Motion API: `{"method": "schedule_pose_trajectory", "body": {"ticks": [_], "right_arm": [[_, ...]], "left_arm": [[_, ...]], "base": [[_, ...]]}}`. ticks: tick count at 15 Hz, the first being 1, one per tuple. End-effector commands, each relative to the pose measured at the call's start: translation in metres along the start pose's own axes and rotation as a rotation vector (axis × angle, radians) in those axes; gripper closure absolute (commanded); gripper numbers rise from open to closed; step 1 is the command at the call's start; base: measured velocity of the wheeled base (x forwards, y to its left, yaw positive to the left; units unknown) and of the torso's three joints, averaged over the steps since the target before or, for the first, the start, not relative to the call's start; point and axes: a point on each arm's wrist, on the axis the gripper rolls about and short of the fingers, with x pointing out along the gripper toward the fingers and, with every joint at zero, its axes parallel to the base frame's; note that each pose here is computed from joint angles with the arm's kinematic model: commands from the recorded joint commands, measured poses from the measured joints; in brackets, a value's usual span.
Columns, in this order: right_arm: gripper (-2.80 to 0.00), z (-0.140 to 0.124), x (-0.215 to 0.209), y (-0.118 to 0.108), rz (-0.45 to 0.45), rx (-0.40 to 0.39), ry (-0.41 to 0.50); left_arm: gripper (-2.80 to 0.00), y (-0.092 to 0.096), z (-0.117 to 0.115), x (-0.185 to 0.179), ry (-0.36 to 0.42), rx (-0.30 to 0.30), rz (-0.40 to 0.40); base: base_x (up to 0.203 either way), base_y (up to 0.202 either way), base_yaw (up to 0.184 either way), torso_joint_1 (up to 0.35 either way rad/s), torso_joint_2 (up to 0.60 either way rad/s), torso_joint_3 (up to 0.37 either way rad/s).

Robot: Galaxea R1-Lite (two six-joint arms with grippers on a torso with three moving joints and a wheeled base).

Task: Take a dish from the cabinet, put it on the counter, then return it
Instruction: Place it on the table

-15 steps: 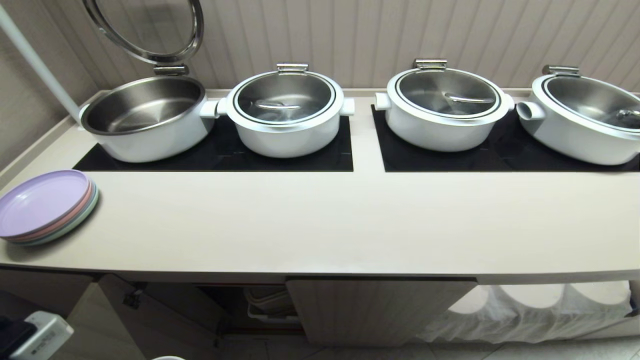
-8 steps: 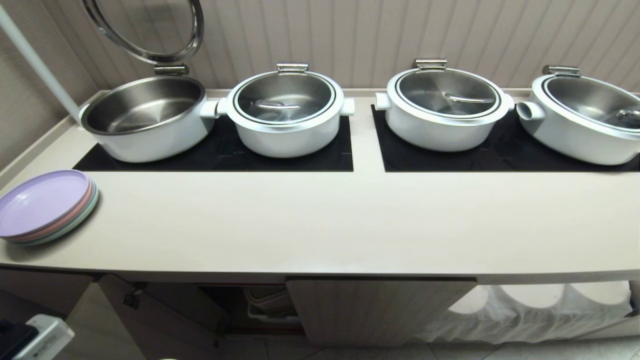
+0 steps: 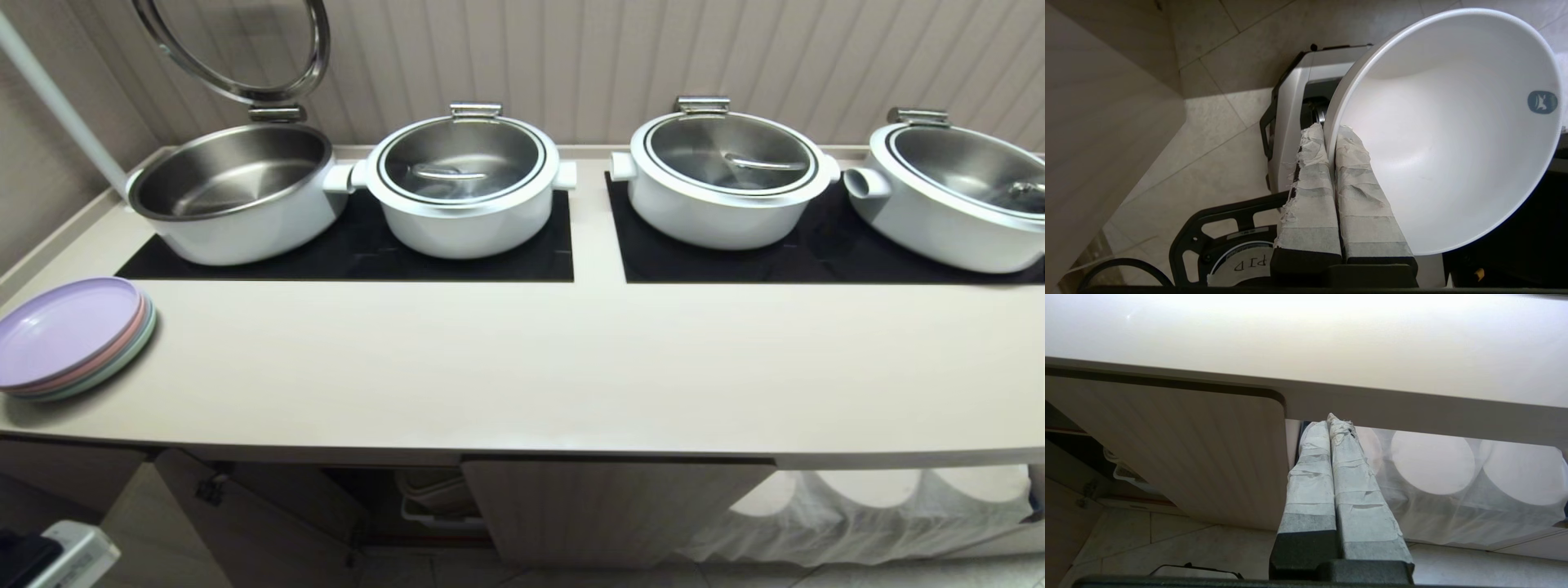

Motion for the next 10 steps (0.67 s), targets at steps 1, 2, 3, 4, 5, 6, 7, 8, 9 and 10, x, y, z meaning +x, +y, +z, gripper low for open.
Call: {"method": "schedule_pose_trajectory", "body": {"ticks": [1,2,3,4,5,6,7,8,9,10], "right_arm": [[0.0,0.0,0.0,0.0,0.002,-0.002,0.0],[0.0,0.0,0.0,0.0,0.003,-0.002,0.0],[0.0,0.0,0.0,0.0,0.0,-0.001,0.0],[0.0,0.0,0.0,0.0,0.001,-0.001,0.0],[0.0,0.0,0.0,0.0,0.003,-0.001,0.0],[0.0,0.0,0.0,0.0,0.002,-0.001,0.0],[0.0,0.0,0.0,0.0,0.0,-0.002,0.0],[0.0,0.0,0.0,0.0,0.003,-0.001,0.0],[0.0,0.0,0.0,0.0,0.0,-0.002,0.0],[0.0,0.0,0.0,0.0,0.002,-0.001,0.0]], "left_arm": [[0.0,0.0,0.0001,0.0001,0.005,-0.002,0.002],[0.0,0.0,0.0001,0.0001,0.005,-0.002,0.002],[0.0,0.0,0.0002,0.0001,0.004,-0.002,0.001],[0.0,-0.0003,0.0012,0.0003,0.005,-0.002,0.002],[0.0,-0.0003,0.0014,0.0005,0.006,-0.004,0.004],[0.0,-0.0001,0.0009,0.0005,0.006,-0.005,0.004],[0.0,0.0001,0.0002,0.0002,0.003,-0.005,0.004],[0.0,-0.0001,0.0007,0.0001,0.003,-0.004,0.003],[0.0,-0.0002,0.0008,0.0003,0.005,-0.004,0.002],[0.0,-0.0002,0.0007,0.0001,0.003,-0.004,0.002]], "base": [[0.004,-0.133,0.002,0.007,0.0,0.002],[0.001,-0.181,0.005,0.007,0.0,-0.002],[0.0,-0.191,0.004,-0.003,0.0,0.006],[0.0,-0.202,0.002,0.003,0.0,0.007],[0.0,-0.197,0.001,-0.002,0.0,-0.002],[0.0,-0.192,0.003,0.002,0.0,0.002],[0.0,-0.196,-0.002,0.007,0.0,0.002],[0.0,-0.194,0.002,0.002,0.01,0.002],[0.0,-0.196,0.001,0.001,0.0,-0.001],[0.0,-0.193,0.0,0.002,0.0,0.005]]}}
